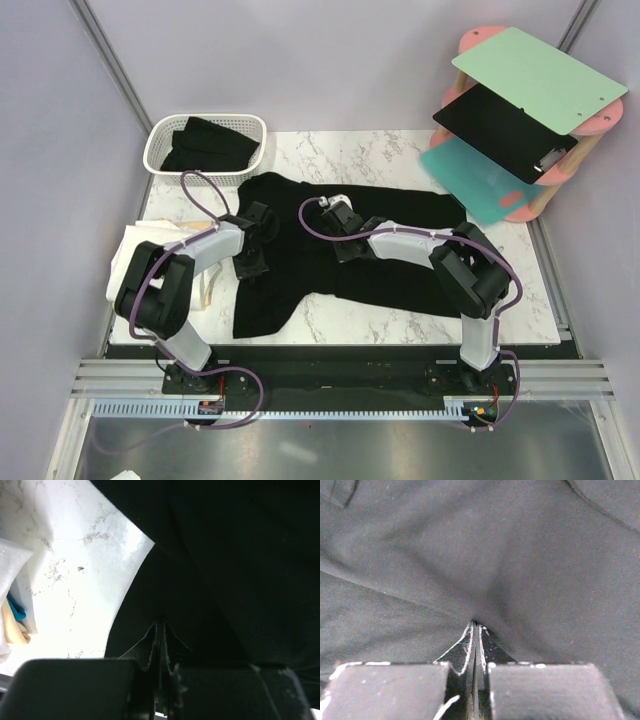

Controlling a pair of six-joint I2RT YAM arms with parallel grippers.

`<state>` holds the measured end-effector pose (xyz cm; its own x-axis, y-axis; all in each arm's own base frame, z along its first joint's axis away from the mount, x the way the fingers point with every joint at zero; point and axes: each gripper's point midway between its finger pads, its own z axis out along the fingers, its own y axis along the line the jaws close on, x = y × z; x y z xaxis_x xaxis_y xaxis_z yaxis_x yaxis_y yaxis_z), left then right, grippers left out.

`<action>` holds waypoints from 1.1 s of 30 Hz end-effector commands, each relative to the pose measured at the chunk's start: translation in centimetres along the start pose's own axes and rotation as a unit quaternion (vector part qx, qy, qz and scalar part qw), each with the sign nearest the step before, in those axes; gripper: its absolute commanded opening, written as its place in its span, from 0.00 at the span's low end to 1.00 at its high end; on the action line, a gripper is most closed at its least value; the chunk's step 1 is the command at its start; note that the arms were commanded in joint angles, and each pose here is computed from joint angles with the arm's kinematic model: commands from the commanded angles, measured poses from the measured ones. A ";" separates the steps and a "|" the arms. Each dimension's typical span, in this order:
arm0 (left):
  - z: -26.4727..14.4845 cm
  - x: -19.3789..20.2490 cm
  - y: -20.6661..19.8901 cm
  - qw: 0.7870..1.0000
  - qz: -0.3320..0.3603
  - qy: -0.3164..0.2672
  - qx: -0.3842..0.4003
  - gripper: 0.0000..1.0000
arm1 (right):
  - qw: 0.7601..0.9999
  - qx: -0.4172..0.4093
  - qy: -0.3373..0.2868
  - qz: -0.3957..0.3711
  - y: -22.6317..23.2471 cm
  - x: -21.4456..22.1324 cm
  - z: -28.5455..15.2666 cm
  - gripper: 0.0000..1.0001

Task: Fold and stack the t-shirts
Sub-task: Fold the flattened tshirt in 1/3 of the way

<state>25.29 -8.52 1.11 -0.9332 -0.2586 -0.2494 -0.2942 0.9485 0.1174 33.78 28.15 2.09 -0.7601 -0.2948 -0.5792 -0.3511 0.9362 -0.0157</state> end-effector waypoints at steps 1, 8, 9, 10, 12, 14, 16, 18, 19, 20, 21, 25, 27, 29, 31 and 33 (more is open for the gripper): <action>2.6 3.3 -0.4 0.998 -0.051 0.045 0.007 0.02 | 1.000 0.010 0.000 0.001 -1.4 0.0 -0.5 0.00; 1.0 4.9 1.9 0.997 -0.076 0.033 -0.003 0.02 | 1.000 -0.005 -0.006 0.003 -1.3 -0.4 -1.1 0.00; 0.7 4.9 2.0 0.996 -0.083 0.028 0.001 0.02 | 1.000 -0.009 -0.008 0.002 -1.2 -0.6 -1.1 0.00; 0.5 5.1 2.2 0.996 -0.083 0.028 0.002 0.02 | 1.000 -0.016 -0.009 0.002 -0.9 -0.7 -1.2 0.00; 0.4 5.9 3.1 0.996 -0.088 0.028 -0.008 0.02 | 1.000 -0.023 -0.011 0.003 -0.6 -1.1 -1.3 0.00; 0.4 6.7 4.0 0.995 -0.090 0.031 -0.017 0.02 | 0.999 -0.040 -0.013 0.001 0.0 -1.3 -1.6 0.00; 0.0 6.8 4.1 0.995 -0.097 0.024 -0.011 0.02 | 0.998 -0.053 -0.017 0.003 0.4 -1.4 -1.8 0.00; -0.1 7.3 4.3 0.995 -0.099 0.027 -0.010 0.02 | 0.997 -0.074 -0.027 0.004 1.1 -2.0 -2.4 0.00; -0.3 7.4 4.4 0.995 -0.102 0.024 -0.003 0.02 | 0.996 -0.079 -0.028 0.004 1.2 -2.0 -2.5 0.00; -0.4 7.4 4.4 0.994 -0.104 0.023 -0.001 0.02 | 0.996 -0.088 -0.034 0.004 1.5 -2.4 -3.0 0.00; -0.6 7.7 4.3 0.994 -0.103 0.027 0.005 0.02 | 0.995 -0.092 -0.037 0.004 1.6 -2.5 -3.2 0.00; -1.8 7.4 3.9 0.994 -0.108 0.010 0.034 0.02 | 0.993 -0.107 -0.054 0.009 1.7 -3.1 -4.4 0.00; -2.9 6.7 3.2 0.993 -0.104 -0.007 0.058 0.02 | 0.992 -0.109 -0.068 0.020 1.4 -3.8 -5.1 0.00; -4.5 5.3 2.3 0.992 -0.096 -0.031 0.079 0.02 | 0.992 -0.101 -0.073 0.034 0.4 -4.1 -5.1 0.00; -6.2 3.7 1.5 0.990 -0.087 -0.060 0.090 0.02 | 0.993 -0.079 -0.077 0.050 -1.4 -4.4 -4.8 0.00; -7.4 2.2 1.1 0.989 -0.076 -0.089 0.094 0.02 | 0.993 -0.059 -0.073 0.073 -3.8 -4.5 -4.2 0.00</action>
<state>18.17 -8.18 3.66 -0.8678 -0.3947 -0.3017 -0.4001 0.9153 -0.0466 33.72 28.15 7.10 -0.7280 -0.2174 -0.6502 -0.4063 0.9007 0.1538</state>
